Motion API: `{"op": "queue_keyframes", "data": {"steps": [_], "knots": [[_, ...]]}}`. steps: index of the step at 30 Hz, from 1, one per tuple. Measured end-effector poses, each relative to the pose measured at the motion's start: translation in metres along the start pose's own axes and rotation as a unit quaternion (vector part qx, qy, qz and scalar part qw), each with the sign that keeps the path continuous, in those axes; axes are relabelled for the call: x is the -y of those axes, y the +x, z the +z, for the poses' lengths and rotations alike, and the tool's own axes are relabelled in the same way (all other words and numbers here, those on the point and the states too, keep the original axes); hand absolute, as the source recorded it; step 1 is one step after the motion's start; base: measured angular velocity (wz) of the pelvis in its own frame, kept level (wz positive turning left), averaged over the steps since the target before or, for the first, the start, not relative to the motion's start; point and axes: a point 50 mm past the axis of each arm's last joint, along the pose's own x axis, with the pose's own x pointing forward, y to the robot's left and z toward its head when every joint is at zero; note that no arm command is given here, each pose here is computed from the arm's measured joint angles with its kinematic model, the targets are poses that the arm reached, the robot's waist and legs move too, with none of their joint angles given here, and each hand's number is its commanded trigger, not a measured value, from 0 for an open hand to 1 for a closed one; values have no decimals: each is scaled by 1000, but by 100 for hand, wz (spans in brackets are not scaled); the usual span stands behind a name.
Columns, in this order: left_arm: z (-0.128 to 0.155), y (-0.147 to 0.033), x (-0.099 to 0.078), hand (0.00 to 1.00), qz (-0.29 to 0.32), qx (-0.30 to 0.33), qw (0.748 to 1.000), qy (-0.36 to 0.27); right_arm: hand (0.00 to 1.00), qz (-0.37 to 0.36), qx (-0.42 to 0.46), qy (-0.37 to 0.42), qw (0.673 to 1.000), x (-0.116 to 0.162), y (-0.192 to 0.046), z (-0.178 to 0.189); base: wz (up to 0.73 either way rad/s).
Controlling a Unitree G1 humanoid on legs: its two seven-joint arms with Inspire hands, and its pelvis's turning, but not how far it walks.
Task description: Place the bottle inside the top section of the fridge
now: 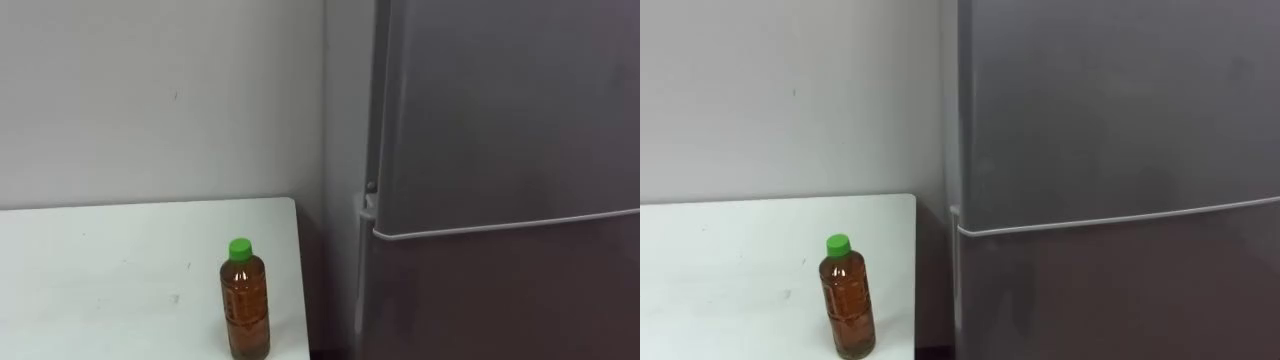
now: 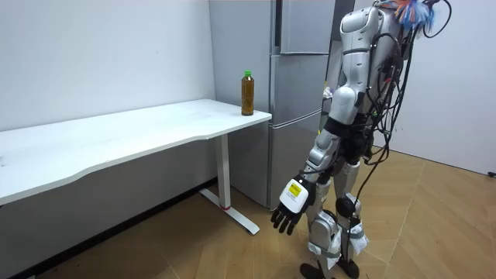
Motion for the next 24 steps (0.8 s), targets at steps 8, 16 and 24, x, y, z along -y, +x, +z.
{"op": "queue_keyframes", "data": {"steps": [8, 16, 24], "knots": [[2, 0, -1, 0, 8, 9, 1000, 27, 0, 1, 0, -2, 1000, -1, 0, 0, 0], [-1, 0, -1, 0, 11, 4, 1000, 27, 0, 1, -2, -3, 1000, -1, 0, 0, 0], [-5, 1, -3, 0, 5, -22, 999, -44, 0, 8, -6, 0, 1000, -1, 0, -1, 0]]}}
